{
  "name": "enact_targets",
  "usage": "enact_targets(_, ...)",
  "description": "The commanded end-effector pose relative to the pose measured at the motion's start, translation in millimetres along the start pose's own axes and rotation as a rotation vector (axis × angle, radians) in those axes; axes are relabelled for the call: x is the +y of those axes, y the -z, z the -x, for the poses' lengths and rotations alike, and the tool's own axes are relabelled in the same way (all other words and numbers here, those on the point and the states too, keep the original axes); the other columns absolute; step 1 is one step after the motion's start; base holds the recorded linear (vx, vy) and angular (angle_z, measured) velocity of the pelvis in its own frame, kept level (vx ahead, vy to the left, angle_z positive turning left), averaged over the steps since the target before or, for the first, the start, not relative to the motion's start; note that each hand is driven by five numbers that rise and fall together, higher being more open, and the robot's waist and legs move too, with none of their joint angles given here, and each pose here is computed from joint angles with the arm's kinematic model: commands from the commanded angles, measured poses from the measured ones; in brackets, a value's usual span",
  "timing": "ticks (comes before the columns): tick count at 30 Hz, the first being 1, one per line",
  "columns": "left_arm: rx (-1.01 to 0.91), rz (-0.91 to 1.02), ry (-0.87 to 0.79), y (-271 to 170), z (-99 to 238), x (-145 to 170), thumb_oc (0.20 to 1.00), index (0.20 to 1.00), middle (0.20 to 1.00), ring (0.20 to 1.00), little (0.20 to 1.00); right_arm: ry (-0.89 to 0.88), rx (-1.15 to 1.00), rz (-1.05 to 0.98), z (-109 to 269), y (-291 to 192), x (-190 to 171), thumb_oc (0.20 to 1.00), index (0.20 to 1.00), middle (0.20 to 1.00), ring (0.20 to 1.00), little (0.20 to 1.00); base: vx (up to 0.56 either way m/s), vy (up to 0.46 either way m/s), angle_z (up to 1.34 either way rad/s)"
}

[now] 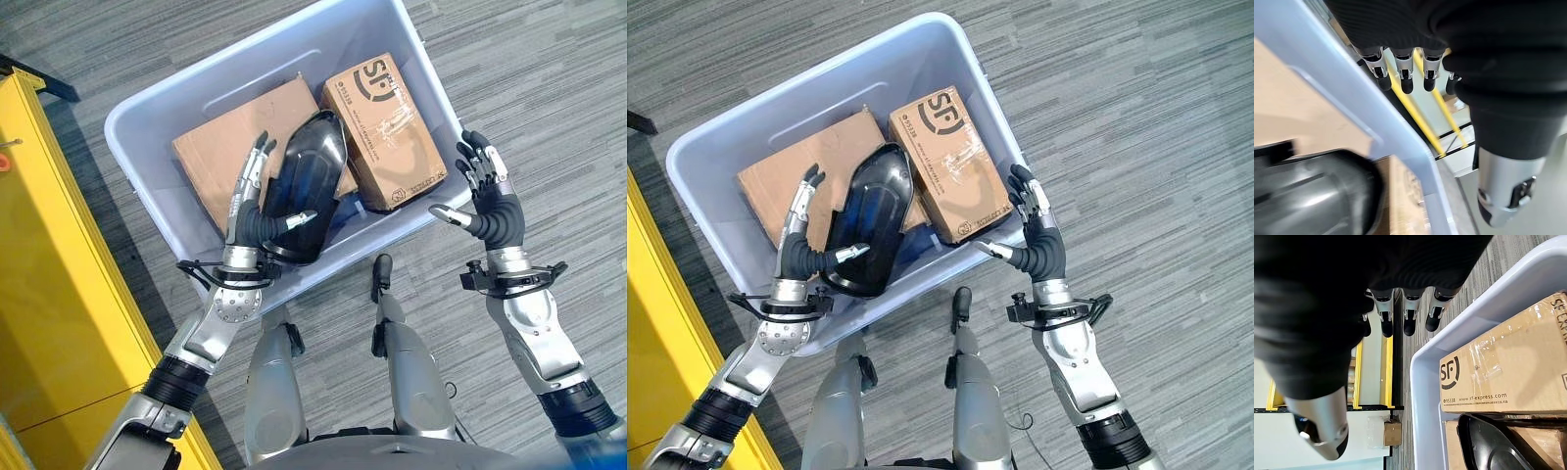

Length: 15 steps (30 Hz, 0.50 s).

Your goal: Move parts from the plastic box to the shelf.

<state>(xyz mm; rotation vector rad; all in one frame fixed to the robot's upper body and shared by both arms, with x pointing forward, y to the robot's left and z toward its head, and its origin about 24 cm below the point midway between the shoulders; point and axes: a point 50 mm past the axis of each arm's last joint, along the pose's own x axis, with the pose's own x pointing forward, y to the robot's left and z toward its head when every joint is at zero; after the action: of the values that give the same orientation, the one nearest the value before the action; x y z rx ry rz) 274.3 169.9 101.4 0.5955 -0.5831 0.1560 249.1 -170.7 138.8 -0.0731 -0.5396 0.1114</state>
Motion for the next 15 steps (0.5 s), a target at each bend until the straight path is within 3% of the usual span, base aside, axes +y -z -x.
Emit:
enact_targets(1,-0.015,-0.068,-0.055,4.6,-7.0,7.8,1.000,1.000,1.000,1.000,1.000,0.037,-0.155,-0.004,-9.5,-23.3,-2.7,1.000,1.000,1.000,1.000,1.000,0.00,0.000,0.00)
enact_targets(3,0.113,-0.097,-0.090,28.0,-0.4,7.9,1.000,1.000,1.000,1.000,1.000,0.055,-0.141,-0.003,-8.9,-20.1,-4.0,1.000,1.000,1.000,1.000,1.000,0.00,0.000,0.00)
enact_targets(15,0.368,-0.232,-0.315,75.5,16.2,36.9,1.000,1.000,1.000,1.000,1.000,0.063,-0.139,-0.011,-8.7,-18.3,-3.7,1.000,1.000,1.000,1.000,1.000,0.00,0.000,0.00)
